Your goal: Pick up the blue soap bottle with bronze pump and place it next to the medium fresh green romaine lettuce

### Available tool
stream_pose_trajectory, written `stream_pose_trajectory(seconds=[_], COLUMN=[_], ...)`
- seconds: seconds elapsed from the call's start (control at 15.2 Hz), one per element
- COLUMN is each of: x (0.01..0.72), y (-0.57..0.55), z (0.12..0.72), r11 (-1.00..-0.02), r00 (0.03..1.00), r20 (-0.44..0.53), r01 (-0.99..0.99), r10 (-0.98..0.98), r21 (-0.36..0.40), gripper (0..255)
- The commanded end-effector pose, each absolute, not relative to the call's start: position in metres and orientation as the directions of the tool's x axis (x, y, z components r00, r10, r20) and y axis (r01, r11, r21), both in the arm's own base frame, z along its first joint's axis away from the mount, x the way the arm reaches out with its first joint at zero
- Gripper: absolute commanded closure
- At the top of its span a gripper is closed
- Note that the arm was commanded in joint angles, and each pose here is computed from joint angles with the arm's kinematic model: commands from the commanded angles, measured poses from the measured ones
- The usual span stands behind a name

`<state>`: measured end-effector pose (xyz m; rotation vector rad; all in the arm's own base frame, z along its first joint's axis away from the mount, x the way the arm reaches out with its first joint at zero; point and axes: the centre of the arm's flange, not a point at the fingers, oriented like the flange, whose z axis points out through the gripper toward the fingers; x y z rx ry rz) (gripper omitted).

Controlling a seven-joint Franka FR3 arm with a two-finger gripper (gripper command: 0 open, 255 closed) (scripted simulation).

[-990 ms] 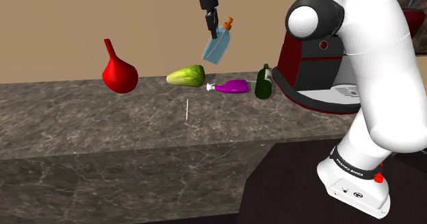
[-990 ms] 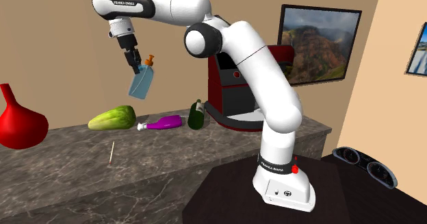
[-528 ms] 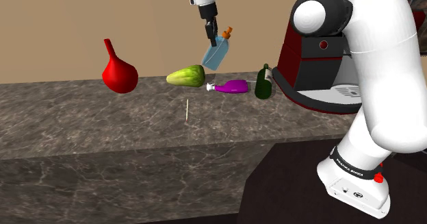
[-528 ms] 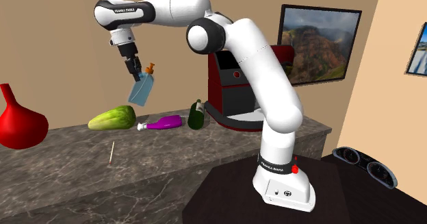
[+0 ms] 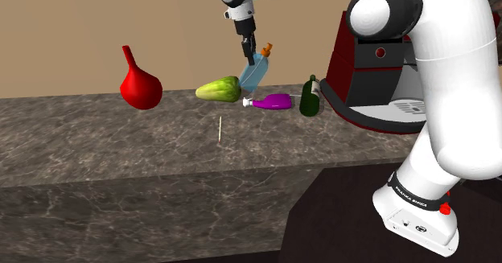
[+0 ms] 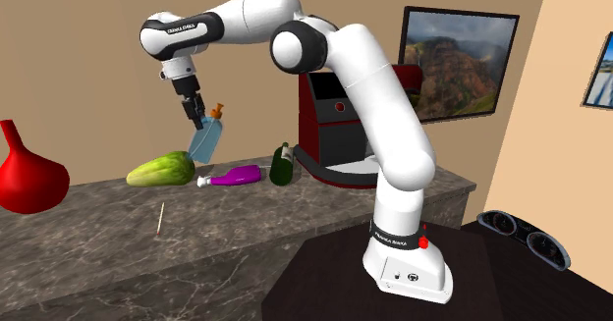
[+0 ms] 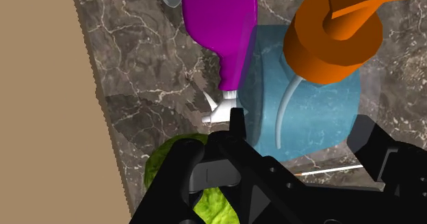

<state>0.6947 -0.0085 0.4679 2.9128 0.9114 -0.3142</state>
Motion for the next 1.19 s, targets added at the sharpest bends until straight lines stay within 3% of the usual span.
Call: stream_pose_trajectory(seconds=[0.0, 1.12], x=[0.695, 0.695], y=[-0.009, -0.009], z=[0.458, 0.368], r11=[-0.821, -0.821], r00=[0.803, 0.803], r20=[-0.215, -0.215], r01=[0.571, 0.571], r10=[0.556, 0.556], r21=[0.009, 0.009], gripper=[255, 255])
